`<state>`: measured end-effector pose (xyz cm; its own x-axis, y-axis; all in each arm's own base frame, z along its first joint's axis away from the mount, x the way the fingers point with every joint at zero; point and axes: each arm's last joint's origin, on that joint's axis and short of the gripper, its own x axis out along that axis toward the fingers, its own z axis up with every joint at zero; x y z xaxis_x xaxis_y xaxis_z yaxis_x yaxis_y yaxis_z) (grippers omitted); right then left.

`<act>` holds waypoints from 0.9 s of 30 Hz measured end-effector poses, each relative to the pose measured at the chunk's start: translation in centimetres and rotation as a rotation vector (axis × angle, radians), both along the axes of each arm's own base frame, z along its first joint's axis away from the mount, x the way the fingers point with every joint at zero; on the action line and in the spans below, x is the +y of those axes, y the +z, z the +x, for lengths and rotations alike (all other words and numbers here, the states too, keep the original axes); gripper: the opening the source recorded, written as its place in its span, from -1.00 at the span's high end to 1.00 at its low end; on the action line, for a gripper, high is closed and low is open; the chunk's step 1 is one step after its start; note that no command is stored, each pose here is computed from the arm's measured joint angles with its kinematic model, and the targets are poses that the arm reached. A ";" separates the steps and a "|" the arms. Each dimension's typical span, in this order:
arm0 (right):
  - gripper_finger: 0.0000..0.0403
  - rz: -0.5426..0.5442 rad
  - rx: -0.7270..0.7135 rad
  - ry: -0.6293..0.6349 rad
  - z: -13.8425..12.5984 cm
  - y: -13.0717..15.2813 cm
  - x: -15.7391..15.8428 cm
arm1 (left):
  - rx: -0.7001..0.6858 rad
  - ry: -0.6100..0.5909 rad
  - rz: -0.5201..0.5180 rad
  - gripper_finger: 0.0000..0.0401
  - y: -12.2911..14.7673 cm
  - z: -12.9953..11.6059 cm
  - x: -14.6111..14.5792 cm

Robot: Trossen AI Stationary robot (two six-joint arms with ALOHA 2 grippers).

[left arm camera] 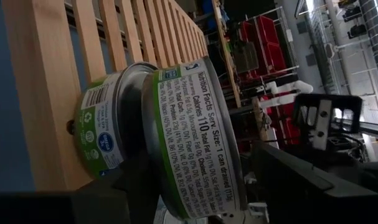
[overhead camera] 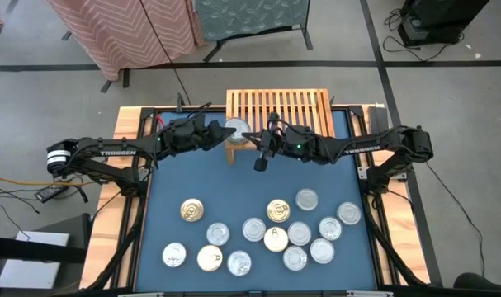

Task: Stack canned seafood by type on shelf
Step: Stack the green tuna can on top of the green tuna can on the shelf

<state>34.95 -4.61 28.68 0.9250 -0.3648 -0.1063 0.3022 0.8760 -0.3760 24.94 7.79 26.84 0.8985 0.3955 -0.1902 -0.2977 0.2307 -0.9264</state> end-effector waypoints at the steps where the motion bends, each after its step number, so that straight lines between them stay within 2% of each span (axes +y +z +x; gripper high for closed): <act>1: 1.00 0.000 0.001 -0.005 0.0 0.0 -0.2 | 0.000 0.000 0.000 -0.21 0.0 0.0 0.0; 6: 1.00 0.003 -0.011 -0.004 0.2 -0.3 -1.1 | 0.000 0.000 0.001 -0.21 0.0 0.0 0.0; 15: 1.00 0.011 0.064 -0.022 1.0 -2.3 -1.3 | -0.007 0.008 0.004 -0.21 0.1 0.0 0.0; 20: 1.00 0.000 0.090 -0.095 0.8 -2.3 -1.5 | -0.015 -0.001 0.005 -0.21 0.1 0.0 0.0; 27: 1.00 0.000 0.093 -0.102 0.7 -2.3 -1.6 | -0.024 -0.008 0.006 -0.21 0.2 0.1 0.0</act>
